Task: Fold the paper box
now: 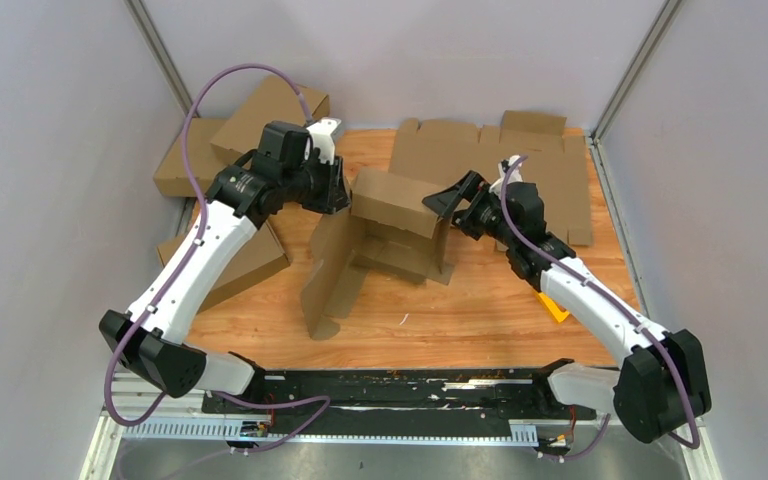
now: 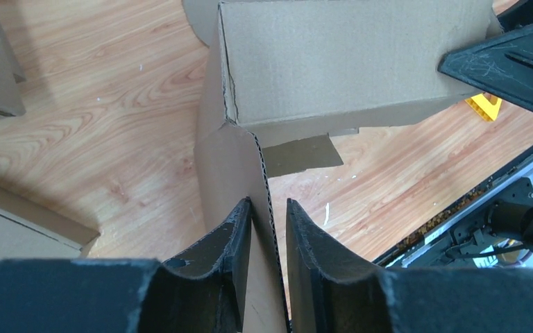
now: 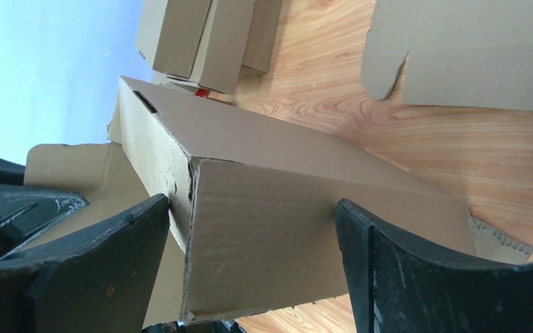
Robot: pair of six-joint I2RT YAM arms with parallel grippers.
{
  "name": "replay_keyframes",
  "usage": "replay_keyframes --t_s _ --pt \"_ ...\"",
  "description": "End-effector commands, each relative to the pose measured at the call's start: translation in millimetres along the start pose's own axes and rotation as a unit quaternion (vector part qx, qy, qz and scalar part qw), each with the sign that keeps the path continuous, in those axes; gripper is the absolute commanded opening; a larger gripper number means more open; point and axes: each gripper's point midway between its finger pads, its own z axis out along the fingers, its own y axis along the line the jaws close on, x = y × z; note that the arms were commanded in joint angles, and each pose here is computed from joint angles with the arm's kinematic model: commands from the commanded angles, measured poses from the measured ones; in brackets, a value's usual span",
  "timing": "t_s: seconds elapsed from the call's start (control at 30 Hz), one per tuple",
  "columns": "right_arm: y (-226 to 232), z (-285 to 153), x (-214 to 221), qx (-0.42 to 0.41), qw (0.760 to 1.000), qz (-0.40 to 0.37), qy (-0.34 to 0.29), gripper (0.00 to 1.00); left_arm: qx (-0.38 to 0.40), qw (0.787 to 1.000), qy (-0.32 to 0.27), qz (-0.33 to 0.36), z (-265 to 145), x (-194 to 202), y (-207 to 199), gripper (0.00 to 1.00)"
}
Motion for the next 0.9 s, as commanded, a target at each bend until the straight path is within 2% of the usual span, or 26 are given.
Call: replay_keyframes --t_s 0.0,0.13,0.27,0.37,0.47,0.73,0.87 --pt "18 -7 -14 0.024 0.999 0.043 -0.02 0.88 0.039 0.999 -0.014 0.021 -1 -5 -19 0.32" --pt "13 -18 -21 0.08 0.996 0.037 -0.026 0.9 0.043 0.999 -0.012 0.023 -6 -5 -22 0.32" --pt "16 -36 -33 0.086 0.995 -0.035 -0.044 0.91 0.045 0.999 -0.015 0.027 -14 -3 -23 0.35" --pt "16 -48 -36 0.082 0.993 -0.061 -0.062 0.87 0.045 0.998 -0.017 0.03 -19 -1 -23 0.36" --pt "15 -52 -30 0.076 0.994 -0.053 -0.055 0.78 0.047 0.998 -0.014 0.027 -19 2 -24 0.36" --pt "-6 -63 -15 0.129 0.991 -0.024 -0.026 0.78 0.051 0.998 -0.022 0.017 -21 2 -26 0.35" --pt "-7 -77 -10 0.134 0.99 -0.029 -0.019 0.74 0.064 0.998 -0.028 0.004 -18 4 -30 0.35"
